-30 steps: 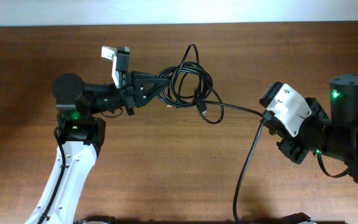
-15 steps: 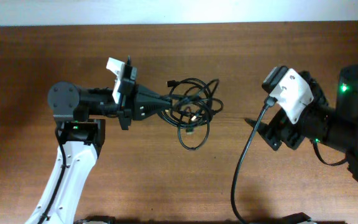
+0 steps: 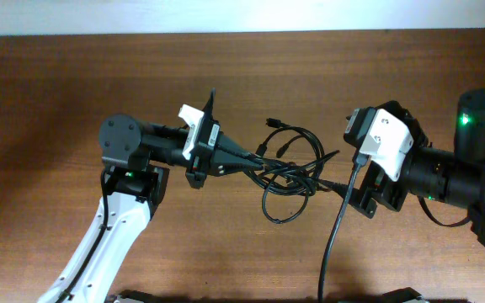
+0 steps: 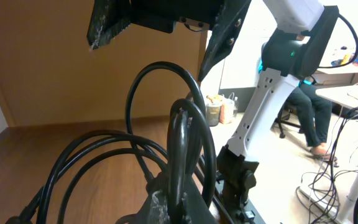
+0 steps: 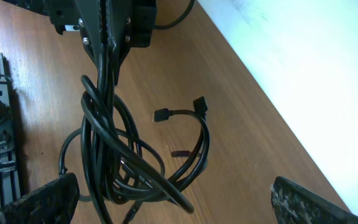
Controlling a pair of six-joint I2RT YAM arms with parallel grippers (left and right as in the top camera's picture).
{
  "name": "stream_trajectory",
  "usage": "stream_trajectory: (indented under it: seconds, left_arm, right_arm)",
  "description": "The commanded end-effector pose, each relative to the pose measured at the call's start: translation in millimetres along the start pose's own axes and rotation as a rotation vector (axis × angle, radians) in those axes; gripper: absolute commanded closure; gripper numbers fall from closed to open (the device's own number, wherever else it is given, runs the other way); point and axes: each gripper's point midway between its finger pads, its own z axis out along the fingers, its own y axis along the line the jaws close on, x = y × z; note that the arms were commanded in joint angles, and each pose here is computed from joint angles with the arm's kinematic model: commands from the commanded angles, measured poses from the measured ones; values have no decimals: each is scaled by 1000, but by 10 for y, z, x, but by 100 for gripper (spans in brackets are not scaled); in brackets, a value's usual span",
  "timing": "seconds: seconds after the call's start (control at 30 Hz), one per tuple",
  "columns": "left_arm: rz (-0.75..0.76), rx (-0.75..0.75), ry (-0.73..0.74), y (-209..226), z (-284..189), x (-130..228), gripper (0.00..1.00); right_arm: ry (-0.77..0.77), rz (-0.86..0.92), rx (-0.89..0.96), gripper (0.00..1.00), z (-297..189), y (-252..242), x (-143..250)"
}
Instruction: Untangle cables
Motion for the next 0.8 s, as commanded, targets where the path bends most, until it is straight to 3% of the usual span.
stream_trajectory:
  seconds: [0.0, 0.2, 0.5, 0.63, 0.7, 0.77]
  left_arm:
    - [58, 4, 1, -16, 7, -58, 100]
    - [103, -30, -12, 41, 6, -85, 100]
    - [97, -300, -110, 486, -79, -272, 100]
    - [-40, -403, -180, 666, -157, -348, 100]
    - [-145, -478, -246, 799, -228, -407, 100]
    - [-153, -501, -299, 824, -204, -510, 100]
  right_arm:
    - [-18, -2, -11, 3, -33, 34, -43]
    - [8, 39, -56, 3, -36, 140, 32]
    - [121, 69, -7, 3, -47, 93, 261]
    - [120, 238, 45, 2, -32, -8, 250]
    - [74, 461, 81, 1, 2, -113, 158]
    - [57, 716, 93, 1, 79, -197, 137]
